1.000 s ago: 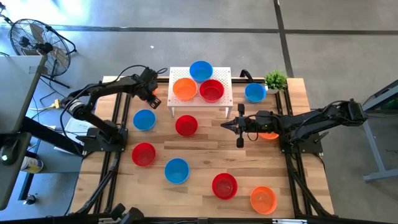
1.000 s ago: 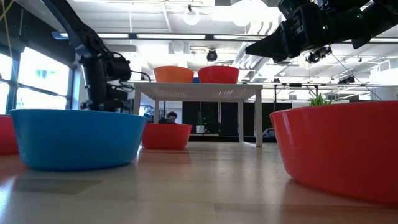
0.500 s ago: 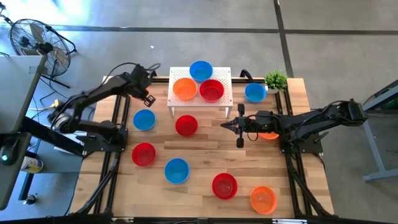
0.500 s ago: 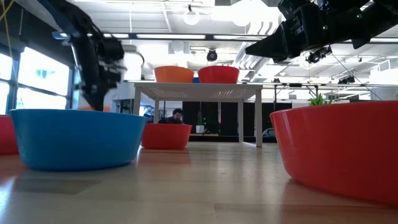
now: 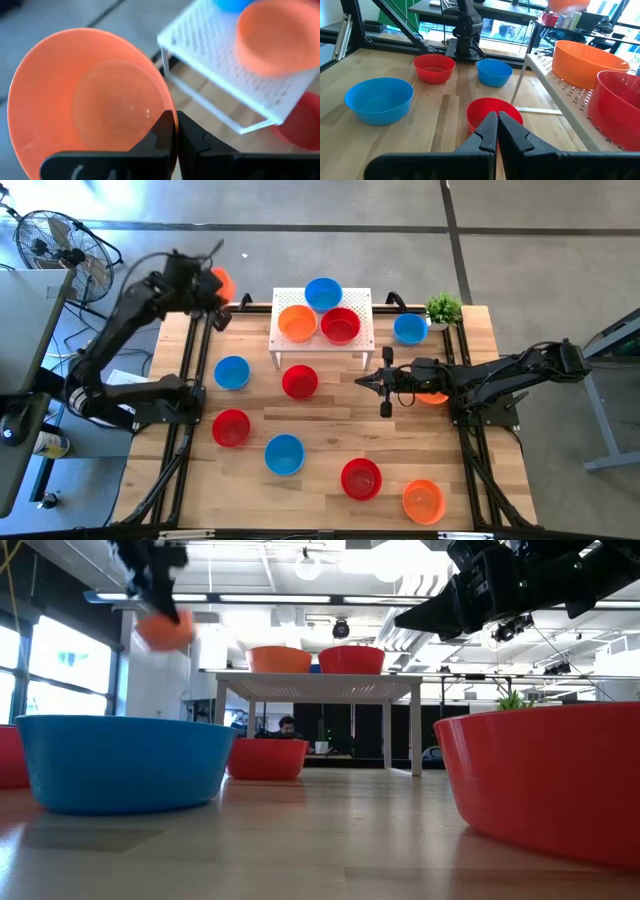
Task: Pick & Place Mini bowls
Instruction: Stack the orange bowl on the orange bowl on the shelf
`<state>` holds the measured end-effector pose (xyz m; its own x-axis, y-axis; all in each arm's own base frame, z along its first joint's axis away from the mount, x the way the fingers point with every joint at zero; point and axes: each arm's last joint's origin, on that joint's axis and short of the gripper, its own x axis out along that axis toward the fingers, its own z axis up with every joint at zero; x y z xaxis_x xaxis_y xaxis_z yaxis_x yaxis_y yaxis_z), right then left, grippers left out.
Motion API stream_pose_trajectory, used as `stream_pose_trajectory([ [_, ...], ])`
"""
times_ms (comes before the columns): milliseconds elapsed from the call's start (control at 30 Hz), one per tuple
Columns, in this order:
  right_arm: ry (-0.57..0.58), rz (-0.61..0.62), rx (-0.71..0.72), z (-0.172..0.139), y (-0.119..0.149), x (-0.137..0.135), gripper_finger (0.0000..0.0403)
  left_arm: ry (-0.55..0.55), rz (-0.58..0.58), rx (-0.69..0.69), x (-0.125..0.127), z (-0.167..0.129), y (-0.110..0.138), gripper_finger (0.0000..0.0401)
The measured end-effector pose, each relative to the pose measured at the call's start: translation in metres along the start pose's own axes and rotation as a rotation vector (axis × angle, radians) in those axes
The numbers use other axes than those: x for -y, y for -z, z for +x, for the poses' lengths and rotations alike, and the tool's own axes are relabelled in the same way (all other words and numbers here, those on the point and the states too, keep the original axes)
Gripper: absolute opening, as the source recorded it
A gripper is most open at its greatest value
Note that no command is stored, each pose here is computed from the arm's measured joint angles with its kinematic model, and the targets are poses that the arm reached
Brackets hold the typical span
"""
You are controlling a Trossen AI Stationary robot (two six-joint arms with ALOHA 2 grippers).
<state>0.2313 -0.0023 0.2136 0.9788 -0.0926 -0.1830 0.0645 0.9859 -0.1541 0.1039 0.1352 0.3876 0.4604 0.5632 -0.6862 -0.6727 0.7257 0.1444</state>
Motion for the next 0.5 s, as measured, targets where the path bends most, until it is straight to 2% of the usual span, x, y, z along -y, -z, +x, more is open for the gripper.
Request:
stream_pose_trajectory([
  [267,0.001,-0.01,0.0,0.0,0.0,0.0,0.0001,0.135,0.192,0.156,0.023,-0.033,-0.06,0.0001],
  [500,0.0,-0.011,-0.004,0.0,0.0,0.0,0.0,0.272,0.414,0.158,0.066,-0.018,-0.09,0.0],
])
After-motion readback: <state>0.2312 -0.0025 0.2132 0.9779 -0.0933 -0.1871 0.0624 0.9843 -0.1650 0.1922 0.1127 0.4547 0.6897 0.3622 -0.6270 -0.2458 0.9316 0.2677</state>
